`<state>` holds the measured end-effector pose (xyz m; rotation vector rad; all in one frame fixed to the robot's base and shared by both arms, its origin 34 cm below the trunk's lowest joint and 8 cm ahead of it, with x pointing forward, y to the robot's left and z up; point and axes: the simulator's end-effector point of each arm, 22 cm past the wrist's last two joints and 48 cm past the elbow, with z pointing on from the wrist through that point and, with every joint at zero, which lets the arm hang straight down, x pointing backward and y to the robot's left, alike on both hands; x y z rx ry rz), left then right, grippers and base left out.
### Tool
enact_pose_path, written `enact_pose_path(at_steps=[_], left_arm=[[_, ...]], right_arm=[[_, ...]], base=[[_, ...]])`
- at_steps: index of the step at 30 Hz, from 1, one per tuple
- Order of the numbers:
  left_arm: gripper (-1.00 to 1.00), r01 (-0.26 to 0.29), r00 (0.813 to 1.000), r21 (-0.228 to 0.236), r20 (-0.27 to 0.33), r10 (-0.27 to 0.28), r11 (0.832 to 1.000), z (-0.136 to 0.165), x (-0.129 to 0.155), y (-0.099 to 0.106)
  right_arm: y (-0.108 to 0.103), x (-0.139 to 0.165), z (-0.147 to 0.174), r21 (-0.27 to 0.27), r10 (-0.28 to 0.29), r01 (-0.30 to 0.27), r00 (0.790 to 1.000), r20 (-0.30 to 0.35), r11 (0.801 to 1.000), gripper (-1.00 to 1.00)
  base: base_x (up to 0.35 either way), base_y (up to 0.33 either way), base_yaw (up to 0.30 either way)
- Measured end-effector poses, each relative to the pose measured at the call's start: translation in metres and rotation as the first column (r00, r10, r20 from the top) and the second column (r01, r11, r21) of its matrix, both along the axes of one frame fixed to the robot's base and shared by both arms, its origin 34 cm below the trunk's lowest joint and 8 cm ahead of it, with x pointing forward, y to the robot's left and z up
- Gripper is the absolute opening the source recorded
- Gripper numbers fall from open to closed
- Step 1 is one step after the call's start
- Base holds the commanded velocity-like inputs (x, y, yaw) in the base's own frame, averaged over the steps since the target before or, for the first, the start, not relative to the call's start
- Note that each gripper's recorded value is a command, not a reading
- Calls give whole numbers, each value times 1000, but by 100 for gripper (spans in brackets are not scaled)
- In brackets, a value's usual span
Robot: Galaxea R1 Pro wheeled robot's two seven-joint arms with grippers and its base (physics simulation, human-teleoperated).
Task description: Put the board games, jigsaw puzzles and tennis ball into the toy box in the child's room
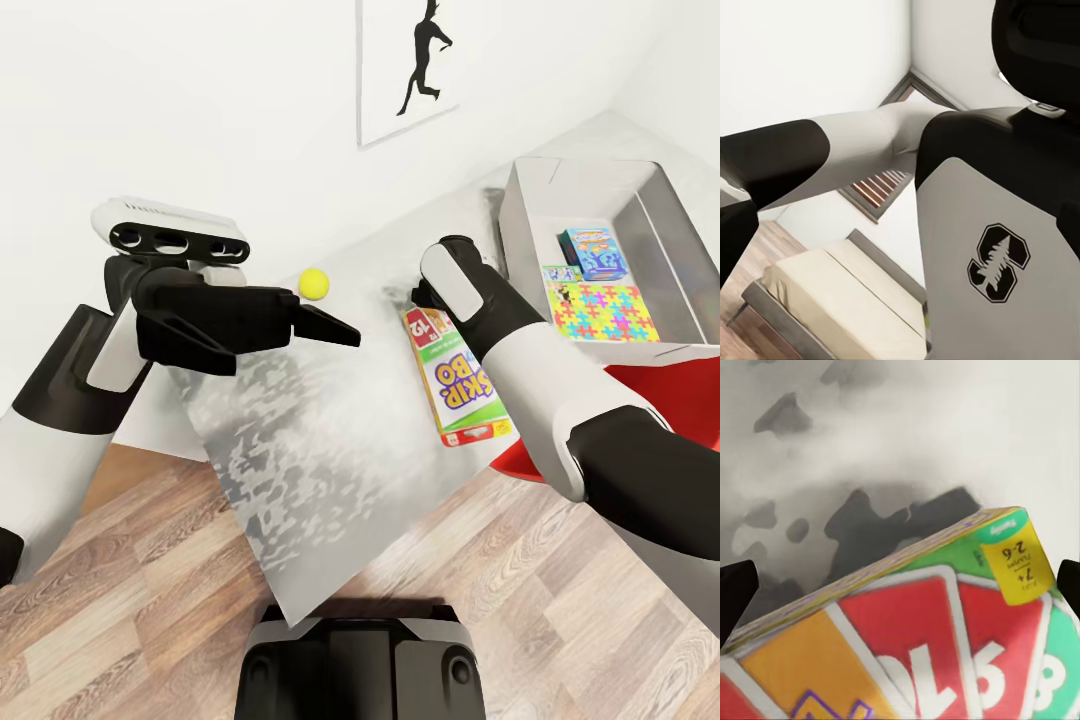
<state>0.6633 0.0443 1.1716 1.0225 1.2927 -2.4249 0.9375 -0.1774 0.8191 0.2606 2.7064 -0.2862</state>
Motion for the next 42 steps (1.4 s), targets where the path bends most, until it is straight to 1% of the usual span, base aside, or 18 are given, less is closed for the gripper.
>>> enact_pose_path(at_steps=[6,9,19,25,32,42], left_arm=[[100,-7,1000,9,-1,7,1000,-2,1,1],[100,-15,1000,17,1,15,1000,-4,3,0],[100,-27,1000,27,3,27,999,-6,5,-2],[100,-46,999,45,7,46,998,-9,8,-5],[100,-50,999,49,8,50,998,-10,9,-6],[100,-51,999,49,8,50,997,-11,9,-7]], right_arm=[[0,0,0,1,0,0,1000,-1,1000,100],[0,0,0,1,1,-1,1000,-1,1000,100],[1,0,-1,1,4,-4,1000,-3,1000,100],[1,-1,-1,0,5,-5,1000,-5,1000,100],[1,-1,-1,4,6,-6,1000,-7,1000,100],[1,-1,-2,5,7,-7,1000,-9,1000,100]], base=[[-45,234,0],[-42,90,0],[-31,16,0],[-67,34,0],[-66,-42,0],[-180,43,0]])
